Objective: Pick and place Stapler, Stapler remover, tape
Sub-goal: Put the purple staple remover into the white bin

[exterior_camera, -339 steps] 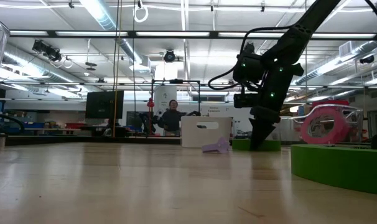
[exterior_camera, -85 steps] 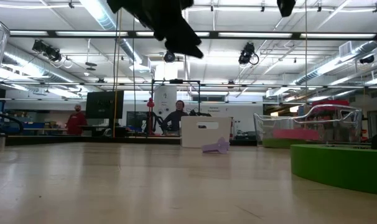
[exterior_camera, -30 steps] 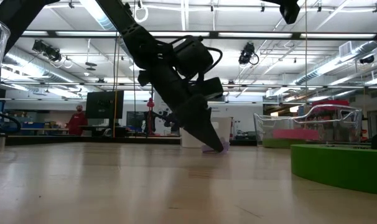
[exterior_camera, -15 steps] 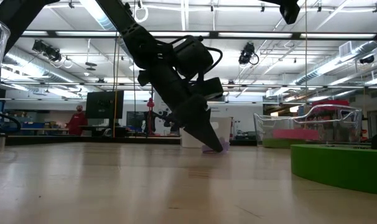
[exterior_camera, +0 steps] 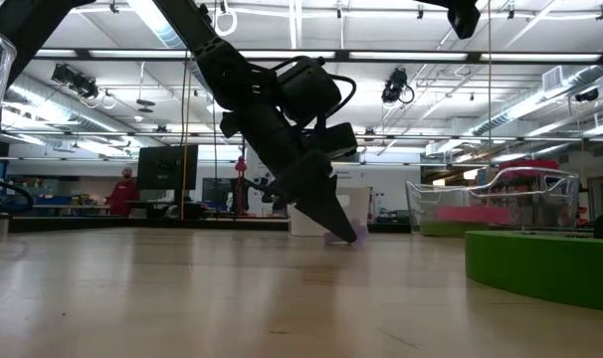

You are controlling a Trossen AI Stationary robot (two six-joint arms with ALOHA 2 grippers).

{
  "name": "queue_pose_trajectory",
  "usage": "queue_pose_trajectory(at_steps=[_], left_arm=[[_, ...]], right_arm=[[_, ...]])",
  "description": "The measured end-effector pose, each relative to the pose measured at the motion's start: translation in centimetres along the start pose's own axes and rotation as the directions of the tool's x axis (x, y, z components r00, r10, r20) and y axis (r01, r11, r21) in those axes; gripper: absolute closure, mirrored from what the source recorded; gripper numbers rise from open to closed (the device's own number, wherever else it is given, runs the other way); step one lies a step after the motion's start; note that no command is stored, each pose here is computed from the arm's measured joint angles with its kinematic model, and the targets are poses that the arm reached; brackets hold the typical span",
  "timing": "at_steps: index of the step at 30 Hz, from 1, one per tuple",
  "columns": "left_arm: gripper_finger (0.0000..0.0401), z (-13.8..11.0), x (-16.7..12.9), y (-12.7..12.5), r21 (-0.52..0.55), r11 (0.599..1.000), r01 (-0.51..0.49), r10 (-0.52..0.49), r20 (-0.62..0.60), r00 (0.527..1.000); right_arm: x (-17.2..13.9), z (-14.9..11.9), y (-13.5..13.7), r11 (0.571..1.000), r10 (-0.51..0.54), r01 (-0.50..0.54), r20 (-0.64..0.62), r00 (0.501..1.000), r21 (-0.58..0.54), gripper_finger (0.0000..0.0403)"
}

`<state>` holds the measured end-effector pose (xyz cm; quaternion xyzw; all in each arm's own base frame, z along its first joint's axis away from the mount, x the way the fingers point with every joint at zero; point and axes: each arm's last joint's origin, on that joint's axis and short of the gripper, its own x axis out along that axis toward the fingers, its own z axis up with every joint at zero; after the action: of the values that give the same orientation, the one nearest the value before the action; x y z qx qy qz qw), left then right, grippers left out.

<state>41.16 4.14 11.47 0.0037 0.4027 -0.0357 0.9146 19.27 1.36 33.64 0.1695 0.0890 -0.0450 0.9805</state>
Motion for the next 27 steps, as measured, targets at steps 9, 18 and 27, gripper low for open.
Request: queue_pose_trajectory(at_steps=[9, 18, 27], left_arm=[[0.0296, 0.5, -0.7, -0.1, 0.001, 1.0, 0.028, -0.028, 0.019, 0.999], [0.0297, 3.4, -4.9, 0.6, 0.002, 0.998, -0.065, 0.064, 0.144, 0.987], [0.0299, 4.9, -9.1, 3.8, 0.0, 0.976, -0.219, 0.213, 0.225, 0.951]], right_arm=[[0.0, 0.0, 0.0, 1.0, 0.0, 0.0, 0.0, 1.0, 0.018, 0.0237], [0.0, 0.0, 0.0, 1.0, -0.001, 0.001, 0.001, 1.0, 0.015, 0.0237], [0.0, 0.0, 0.0, 1.0, -0.002, 0.002, -0.002, 1.0, 0.014, 0.0237]])
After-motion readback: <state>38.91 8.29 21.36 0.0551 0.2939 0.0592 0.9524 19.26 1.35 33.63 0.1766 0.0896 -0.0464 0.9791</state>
